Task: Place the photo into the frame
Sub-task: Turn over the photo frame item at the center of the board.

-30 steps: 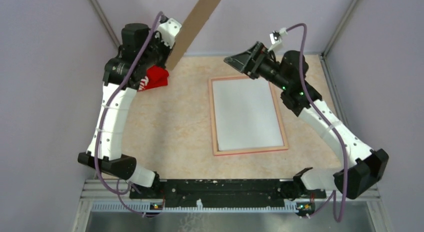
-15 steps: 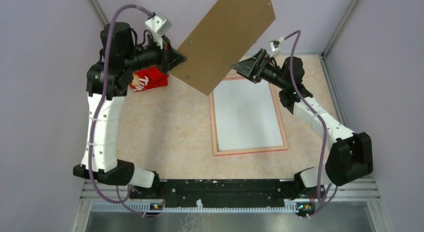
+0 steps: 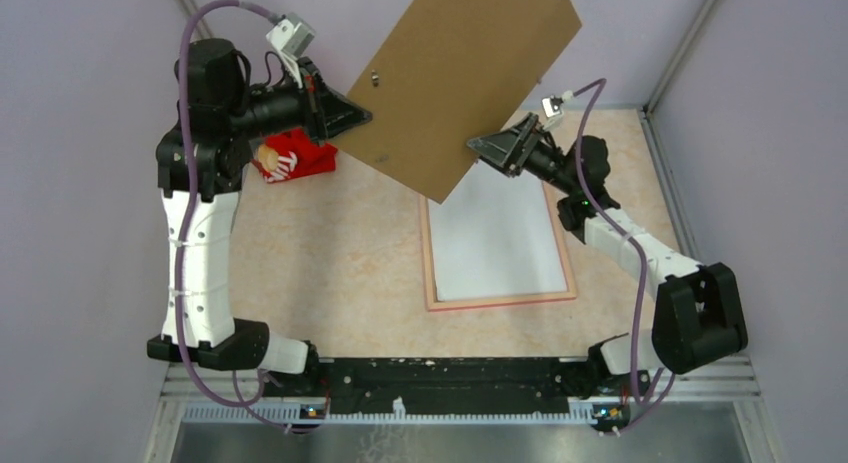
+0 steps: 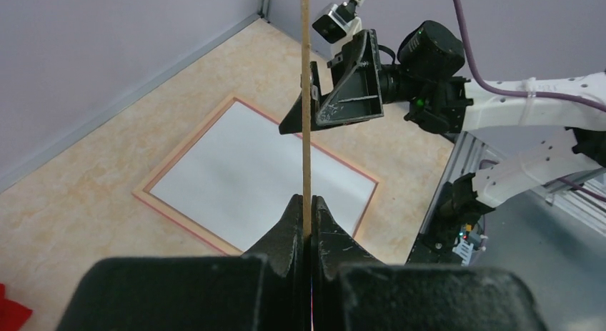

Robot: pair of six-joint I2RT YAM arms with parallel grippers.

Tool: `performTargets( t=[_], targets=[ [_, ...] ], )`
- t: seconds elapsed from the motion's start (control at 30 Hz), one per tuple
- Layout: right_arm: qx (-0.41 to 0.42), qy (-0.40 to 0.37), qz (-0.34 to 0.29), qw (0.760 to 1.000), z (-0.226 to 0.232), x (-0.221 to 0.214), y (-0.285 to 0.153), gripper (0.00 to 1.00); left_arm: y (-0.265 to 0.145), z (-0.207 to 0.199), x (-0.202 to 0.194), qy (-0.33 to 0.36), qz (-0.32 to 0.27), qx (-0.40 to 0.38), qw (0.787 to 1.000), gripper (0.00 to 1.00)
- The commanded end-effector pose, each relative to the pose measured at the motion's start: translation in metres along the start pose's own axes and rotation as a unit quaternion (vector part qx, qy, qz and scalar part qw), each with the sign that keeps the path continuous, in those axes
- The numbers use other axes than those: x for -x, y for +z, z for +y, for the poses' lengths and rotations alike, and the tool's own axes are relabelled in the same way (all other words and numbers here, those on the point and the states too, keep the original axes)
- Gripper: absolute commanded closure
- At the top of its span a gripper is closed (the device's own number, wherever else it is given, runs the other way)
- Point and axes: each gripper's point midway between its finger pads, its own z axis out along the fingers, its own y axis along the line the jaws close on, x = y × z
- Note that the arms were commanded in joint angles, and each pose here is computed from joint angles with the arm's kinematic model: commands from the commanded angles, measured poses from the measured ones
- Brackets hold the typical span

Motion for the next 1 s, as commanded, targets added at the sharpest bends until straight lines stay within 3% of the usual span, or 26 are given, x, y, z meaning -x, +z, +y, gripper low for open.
performTargets(
  t=[0.0, 0.33, 0.7, 0.77, 0.93, 0.97],
  targets=[
    [0.144, -0.074, -0.051, 0.986, 0.080, 0.034, -0.019, 0.06, -0.009, -0.025, 0.032, 0.005, -0.045, -0.060, 0.997, 1.00],
    [0.294, -0.008, -0.048, 0.954, 0.130, 0.043, -0.039, 0.22, -0.013, -0.025, 0.018, -0.042, -0.040, -0.071, 0.996, 1.00],
    [0.261, -0.027, -0.035, 0.964, 0.134, 0.032, -0.045, 0.28, -0.012, -0.020, 0.017, -0.075, -0.046, -0.087, 0.992, 1.00],
    [0.264, -0.020, -0.037, 0.964, 0.134, 0.032, -0.046, 0.38, -0.012, -0.019, 0.016, -0.077, -0.046, -0.086, 0.992, 1.00],
    [0.262, -0.028, -0.043, 0.964, 0.139, 0.034, -0.049, 0.76, -0.008, -0.003, -0.003, -0.087, -0.034, -0.056, 0.994, 1.00],
    [0.249, -0.036, -0.044, 0.967, 0.139, 0.035, -0.048, 0.81, -0.006, 0.003, -0.010, -0.088, -0.026, -0.046, 0.995, 0.96]
  ],
)
